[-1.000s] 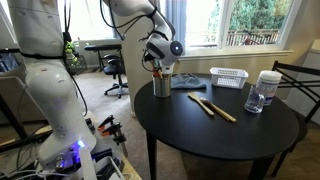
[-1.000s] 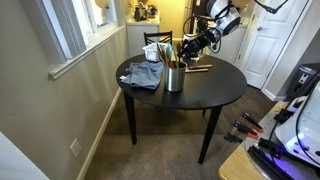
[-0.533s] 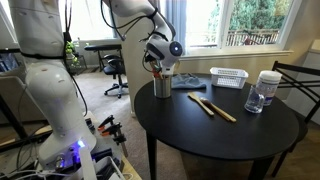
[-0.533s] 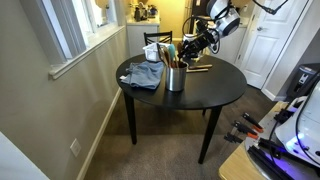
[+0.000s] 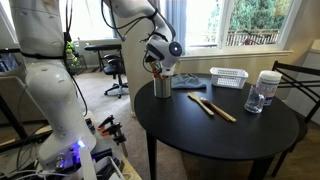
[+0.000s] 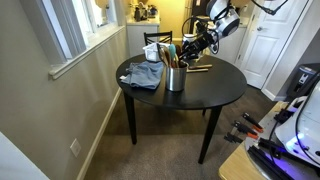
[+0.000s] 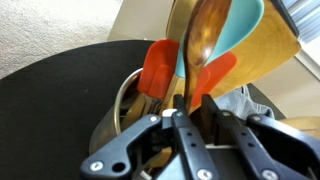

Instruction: Put the wooden spoon in the tin

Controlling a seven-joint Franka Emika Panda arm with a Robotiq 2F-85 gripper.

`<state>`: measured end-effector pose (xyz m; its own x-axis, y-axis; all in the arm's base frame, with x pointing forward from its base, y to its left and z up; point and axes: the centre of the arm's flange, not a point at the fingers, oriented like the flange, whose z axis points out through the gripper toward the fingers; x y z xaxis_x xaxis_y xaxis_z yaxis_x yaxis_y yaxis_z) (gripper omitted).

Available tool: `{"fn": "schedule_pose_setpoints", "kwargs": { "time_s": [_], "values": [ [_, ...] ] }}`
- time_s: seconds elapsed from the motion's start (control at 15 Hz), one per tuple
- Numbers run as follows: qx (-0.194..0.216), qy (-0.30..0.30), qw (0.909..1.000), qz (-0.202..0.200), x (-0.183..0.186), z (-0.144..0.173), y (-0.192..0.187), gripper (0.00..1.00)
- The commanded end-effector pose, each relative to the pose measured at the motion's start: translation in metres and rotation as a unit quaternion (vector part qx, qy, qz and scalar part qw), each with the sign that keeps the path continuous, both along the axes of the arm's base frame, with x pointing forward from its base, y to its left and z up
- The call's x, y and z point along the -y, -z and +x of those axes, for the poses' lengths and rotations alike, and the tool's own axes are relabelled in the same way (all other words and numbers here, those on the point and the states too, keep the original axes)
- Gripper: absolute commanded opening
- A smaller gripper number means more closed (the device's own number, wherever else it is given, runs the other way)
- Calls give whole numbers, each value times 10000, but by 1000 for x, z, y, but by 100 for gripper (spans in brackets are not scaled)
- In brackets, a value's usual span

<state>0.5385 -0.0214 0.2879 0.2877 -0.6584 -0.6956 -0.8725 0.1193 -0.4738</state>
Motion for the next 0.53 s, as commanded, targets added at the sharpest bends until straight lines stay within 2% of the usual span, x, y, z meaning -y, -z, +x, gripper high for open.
{"fn": "schedule_pose_setpoints", "kwargs": {
  "time_s": [0.0, 0.47],
  "values": [
    [-95, 222, 9997, -93, -1, 0, 1, 55],
    [-276, 57, 9996, -74, -7, -11, -10, 98]
  ]
}}
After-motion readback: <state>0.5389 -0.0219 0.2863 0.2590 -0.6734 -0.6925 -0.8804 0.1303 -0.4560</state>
